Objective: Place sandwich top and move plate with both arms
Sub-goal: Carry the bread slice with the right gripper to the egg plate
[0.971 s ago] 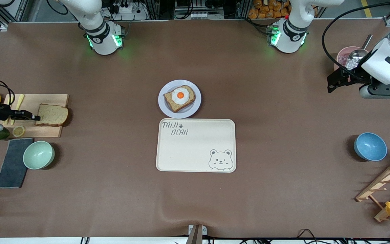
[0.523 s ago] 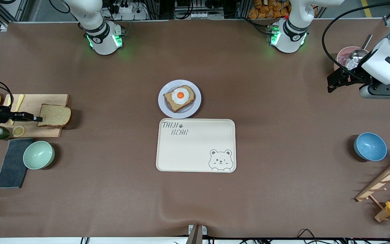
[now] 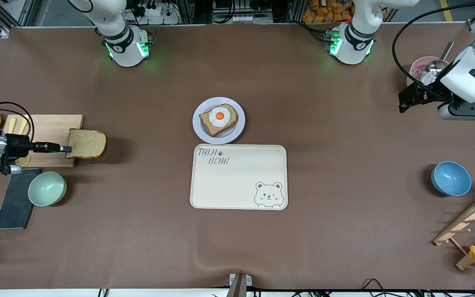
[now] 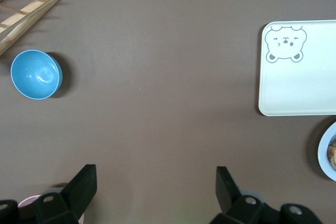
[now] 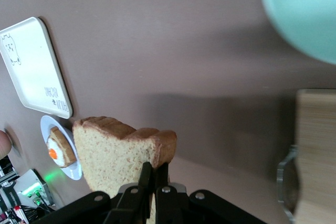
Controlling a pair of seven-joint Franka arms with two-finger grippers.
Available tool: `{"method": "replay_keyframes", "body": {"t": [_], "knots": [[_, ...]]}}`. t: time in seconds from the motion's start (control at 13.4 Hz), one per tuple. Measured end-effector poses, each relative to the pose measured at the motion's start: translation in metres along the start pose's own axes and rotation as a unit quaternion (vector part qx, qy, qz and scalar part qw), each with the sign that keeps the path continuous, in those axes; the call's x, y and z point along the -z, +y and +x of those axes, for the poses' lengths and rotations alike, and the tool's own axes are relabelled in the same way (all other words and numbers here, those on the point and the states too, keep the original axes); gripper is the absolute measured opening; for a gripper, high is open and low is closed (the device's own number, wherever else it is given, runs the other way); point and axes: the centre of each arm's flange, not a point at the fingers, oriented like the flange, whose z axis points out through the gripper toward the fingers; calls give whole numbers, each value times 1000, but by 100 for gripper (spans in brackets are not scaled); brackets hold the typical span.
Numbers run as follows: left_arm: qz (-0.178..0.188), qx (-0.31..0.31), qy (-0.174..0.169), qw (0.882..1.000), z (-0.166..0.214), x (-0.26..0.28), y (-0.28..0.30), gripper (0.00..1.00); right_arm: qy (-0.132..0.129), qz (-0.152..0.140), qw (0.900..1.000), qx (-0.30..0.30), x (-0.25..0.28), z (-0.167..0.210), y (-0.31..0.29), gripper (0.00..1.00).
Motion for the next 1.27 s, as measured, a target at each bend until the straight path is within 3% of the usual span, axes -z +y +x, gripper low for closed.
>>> {"method": "replay_keyframes", "body": {"t": [0.3, 1.12, 1.27], "knots": [[0, 1, 0, 1000, 0, 0, -2, 100, -8, -1, 1000, 6, -25, 12, -69, 6], [0, 4, 0, 1000, 0, 0, -4, 100, -6, -19, 1000, -11, -48, 14, -133, 6], [0, 4, 0, 1000, 0, 0, -4, 100, -7, -10, 1000, -12, -66, 14, -143, 6]]}}
